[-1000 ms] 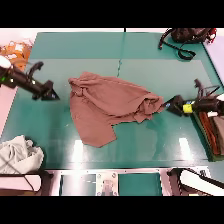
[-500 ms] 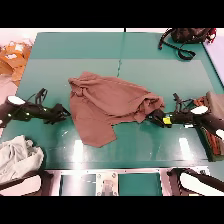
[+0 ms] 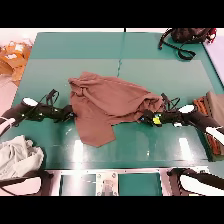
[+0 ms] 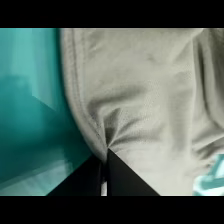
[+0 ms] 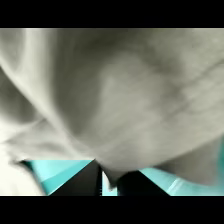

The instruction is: Fold the shirts.

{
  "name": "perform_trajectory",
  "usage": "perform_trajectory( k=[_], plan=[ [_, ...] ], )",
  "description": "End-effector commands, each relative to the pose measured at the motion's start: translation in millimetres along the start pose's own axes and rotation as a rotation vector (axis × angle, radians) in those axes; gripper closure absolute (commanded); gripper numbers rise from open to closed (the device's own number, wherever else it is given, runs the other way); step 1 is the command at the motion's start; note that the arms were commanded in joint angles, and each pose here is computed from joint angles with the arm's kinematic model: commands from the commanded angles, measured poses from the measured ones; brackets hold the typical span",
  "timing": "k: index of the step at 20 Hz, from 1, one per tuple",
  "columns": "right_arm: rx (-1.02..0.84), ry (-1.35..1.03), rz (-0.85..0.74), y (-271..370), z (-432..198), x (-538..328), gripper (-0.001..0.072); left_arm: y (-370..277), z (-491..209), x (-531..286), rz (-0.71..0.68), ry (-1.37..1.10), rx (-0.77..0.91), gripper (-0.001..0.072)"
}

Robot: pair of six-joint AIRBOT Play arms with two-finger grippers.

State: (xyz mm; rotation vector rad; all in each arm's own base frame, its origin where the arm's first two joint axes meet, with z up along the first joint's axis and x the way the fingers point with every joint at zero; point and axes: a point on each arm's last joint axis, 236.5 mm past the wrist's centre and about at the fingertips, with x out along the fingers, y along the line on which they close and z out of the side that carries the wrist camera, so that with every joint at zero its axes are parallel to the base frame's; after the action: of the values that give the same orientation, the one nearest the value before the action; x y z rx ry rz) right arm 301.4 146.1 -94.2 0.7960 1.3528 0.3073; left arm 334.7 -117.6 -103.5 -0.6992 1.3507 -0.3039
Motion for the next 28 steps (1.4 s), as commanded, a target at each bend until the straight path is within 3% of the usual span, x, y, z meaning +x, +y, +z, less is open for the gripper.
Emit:
perform_trajectory(
  k=[1,5,11,14,17,22,25,28],
  plan=[
    [-0.024,0.096,0.087,26,-12,-13,0.0652,11,8,-13,0.116,0.039,0.072,0.0686],
    [0.003,0.06,0.089,12,16,-46,0.0686,36,17,-33,0.27,0.064,0.116,0.0687],
    [0.206,-0.11,0.045,-61,59,-99,0.0688,62,28,-74,0.247,0.065,-0.009,0.0687],
    [0.257,-0.171,0.08,-66,76,-123,0.0687,49,43,-96,0.21,0.056,0.016,0.0687],
    [0.175,-0.245,0.197,-16,106,-162,0.0688,-9,80,-138,0.12,-0.049,0.114,0.0687],
    [-0.187,-0.62,0.321,131,150,-317,0.0688,-181,134,-320,0.001,-0.574,0.463,0.0686],
    [-0.456,-0.906,0.347,236,120,-427,0.0688,-295,92,-450,-0.08,-0.916,0.72,0.0686],
    [-0.66,-1.174,0.339,311,58,-512,0.0688,-357,18,-537,-0.119,-1.181,0.868,0.0686]
  ],
)
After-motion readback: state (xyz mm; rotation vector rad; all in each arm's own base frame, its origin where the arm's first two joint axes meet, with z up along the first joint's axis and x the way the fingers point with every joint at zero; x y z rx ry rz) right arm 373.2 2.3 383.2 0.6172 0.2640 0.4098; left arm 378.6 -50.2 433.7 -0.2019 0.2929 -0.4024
